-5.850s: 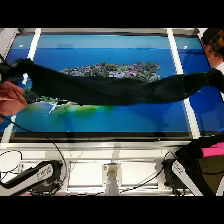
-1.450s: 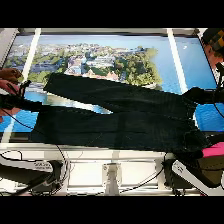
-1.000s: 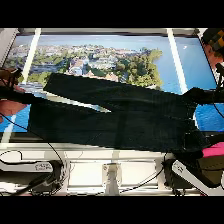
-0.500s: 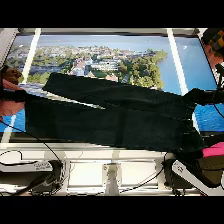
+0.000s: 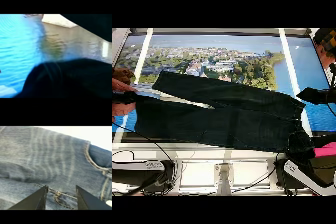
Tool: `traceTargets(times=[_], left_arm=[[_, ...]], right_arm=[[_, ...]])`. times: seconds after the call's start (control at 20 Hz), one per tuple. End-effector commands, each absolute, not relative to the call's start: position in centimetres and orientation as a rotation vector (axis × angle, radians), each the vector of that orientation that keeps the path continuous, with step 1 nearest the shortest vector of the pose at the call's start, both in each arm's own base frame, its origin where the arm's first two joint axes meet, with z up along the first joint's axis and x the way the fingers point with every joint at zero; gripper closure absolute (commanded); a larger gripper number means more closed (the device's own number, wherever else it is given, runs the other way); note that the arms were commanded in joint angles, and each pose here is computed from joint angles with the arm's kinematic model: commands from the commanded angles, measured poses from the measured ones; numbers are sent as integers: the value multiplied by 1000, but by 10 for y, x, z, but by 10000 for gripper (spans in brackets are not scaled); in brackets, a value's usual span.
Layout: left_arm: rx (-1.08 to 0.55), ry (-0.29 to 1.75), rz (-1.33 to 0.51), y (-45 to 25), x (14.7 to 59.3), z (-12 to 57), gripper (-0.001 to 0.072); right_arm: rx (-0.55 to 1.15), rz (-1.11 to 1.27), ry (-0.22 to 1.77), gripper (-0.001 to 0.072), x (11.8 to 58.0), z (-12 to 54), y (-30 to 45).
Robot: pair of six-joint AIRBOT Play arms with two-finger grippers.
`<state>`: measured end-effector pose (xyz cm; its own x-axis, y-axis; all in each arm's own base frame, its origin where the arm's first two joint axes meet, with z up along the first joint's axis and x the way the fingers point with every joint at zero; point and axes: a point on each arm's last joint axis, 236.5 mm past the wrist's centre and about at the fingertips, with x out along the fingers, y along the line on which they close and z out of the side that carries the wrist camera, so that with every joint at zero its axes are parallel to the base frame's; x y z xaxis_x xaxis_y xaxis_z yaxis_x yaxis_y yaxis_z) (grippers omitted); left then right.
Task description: Fold the clothes and pants, and hang the long-sleeved shirts on hangers.
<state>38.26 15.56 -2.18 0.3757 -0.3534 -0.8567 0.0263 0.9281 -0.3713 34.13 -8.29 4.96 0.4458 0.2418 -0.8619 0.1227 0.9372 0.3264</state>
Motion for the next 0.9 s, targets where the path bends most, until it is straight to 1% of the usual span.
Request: traceTargets(times=[0.0, 0.2, 0.4, 0.65, 0.8, 0.85], left_arm=[[-336, 1162, -240, 157, 386, -28, 12], [-365, 1085, -222, 157, 404, -19, 10], [-447, 931, -221, 146, 439, 4, 11], [-382, 820, -151, 134, 486, 12, 15], [-407, 741, -44, 134, 519, 14, 18], [-408, 731, -33, 132, 526, 14, 61]], right_arm=[[383, -28, 1192, 310, 332, 29, -102], [400, -45, 1243, 308, 333, 8, -108], [398, -67, 1221, 308, 343, 0, -117], [392, -77, 1247, 309, 344, -14, -122], [375, -96, 1209, 309, 354, -16, -130], [367, -104, 1191, 309, 358, -15, -133]])
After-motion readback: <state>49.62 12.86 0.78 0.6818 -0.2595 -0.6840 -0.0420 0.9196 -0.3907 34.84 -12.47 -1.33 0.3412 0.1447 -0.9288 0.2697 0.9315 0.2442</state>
